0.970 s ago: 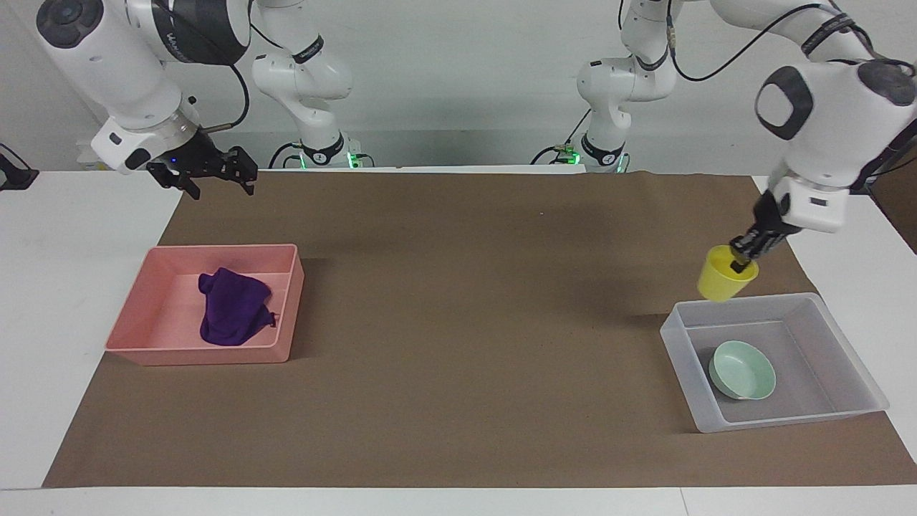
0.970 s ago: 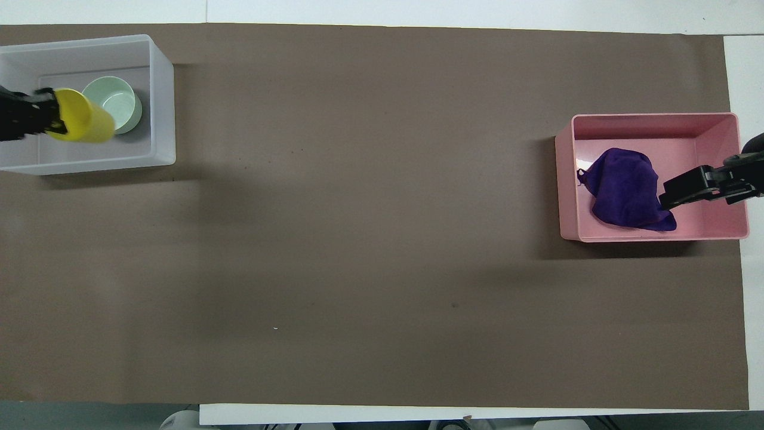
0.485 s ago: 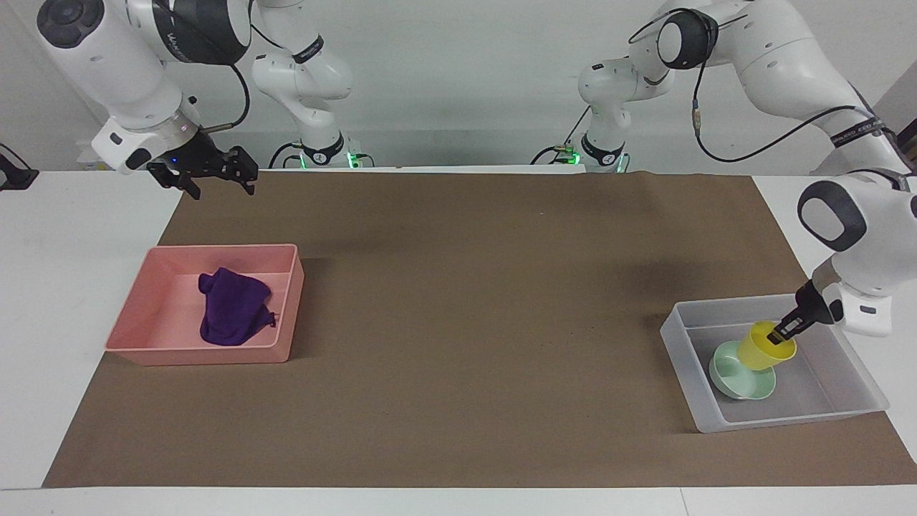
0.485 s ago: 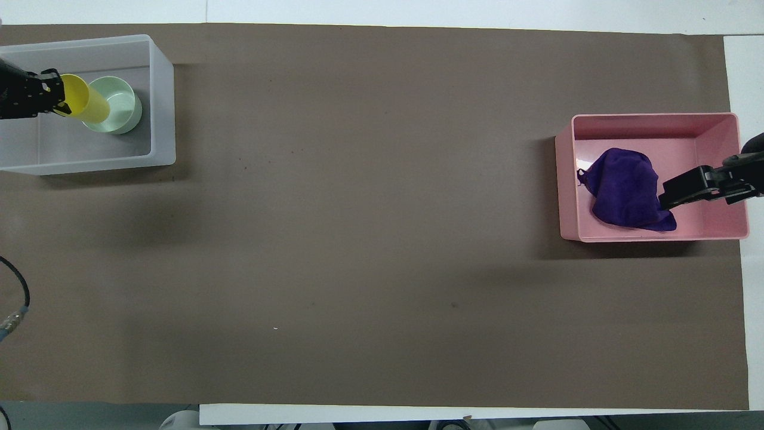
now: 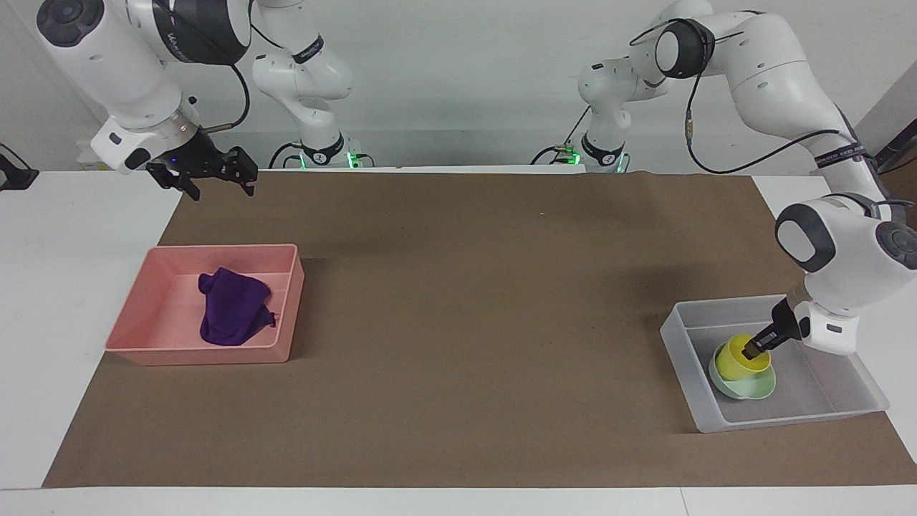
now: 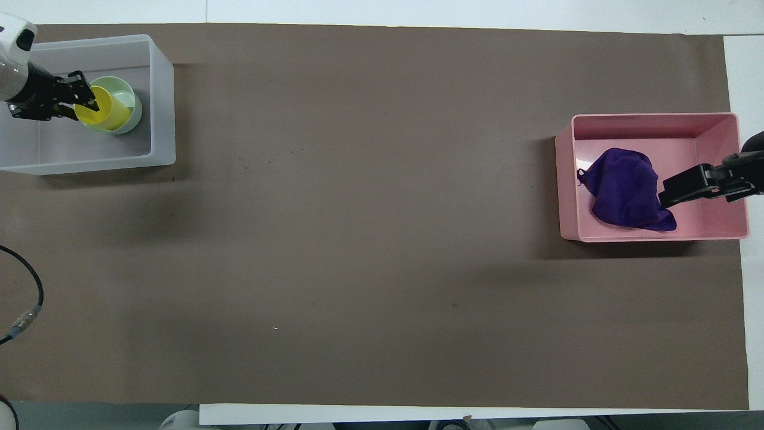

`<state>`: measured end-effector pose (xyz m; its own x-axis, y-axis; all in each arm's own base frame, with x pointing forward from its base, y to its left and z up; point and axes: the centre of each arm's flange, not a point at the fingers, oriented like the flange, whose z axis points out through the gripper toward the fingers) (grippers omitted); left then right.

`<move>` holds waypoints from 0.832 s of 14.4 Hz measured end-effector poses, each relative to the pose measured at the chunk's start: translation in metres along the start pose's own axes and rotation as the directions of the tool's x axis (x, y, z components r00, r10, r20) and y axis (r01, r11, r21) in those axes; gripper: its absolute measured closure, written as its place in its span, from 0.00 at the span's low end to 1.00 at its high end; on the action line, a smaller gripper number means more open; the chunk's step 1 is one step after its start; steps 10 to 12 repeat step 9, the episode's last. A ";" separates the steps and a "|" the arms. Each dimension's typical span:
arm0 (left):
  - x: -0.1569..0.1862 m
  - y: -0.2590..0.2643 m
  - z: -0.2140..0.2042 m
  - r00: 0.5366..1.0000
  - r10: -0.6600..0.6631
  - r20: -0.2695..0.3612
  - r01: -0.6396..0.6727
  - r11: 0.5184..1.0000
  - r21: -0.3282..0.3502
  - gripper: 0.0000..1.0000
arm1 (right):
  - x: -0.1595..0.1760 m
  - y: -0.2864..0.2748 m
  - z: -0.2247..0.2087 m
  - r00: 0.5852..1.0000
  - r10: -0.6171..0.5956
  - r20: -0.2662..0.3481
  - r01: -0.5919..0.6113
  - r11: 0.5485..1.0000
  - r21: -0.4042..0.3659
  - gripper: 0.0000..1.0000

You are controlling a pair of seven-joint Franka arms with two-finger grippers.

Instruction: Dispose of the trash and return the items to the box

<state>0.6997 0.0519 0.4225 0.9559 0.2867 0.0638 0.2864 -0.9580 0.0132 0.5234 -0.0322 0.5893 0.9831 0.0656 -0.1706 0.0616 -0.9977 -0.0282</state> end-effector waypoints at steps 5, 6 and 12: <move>-0.090 0.022 -0.198 0.983 0.183 -0.007 -0.182 0.983 0.014 0.00 | 0.001 0.000 0.000 1.000 0.000 -0.004 0.000 1.000 -0.001 0.00; -0.112 0.023 -0.219 0.975 0.221 0.021 -0.222 0.975 0.015 0.00 | 0.002 0.000 -0.001 1.000 0.000 -0.015 0.000 1.000 -0.002 0.00; -0.149 0.043 -0.234 0.948 0.308 0.080 -0.310 0.951 0.012 0.00 | 0.003 0.000 -0.002 1.000 0.000 -0.031 0.000 1.000 -0.004 0.00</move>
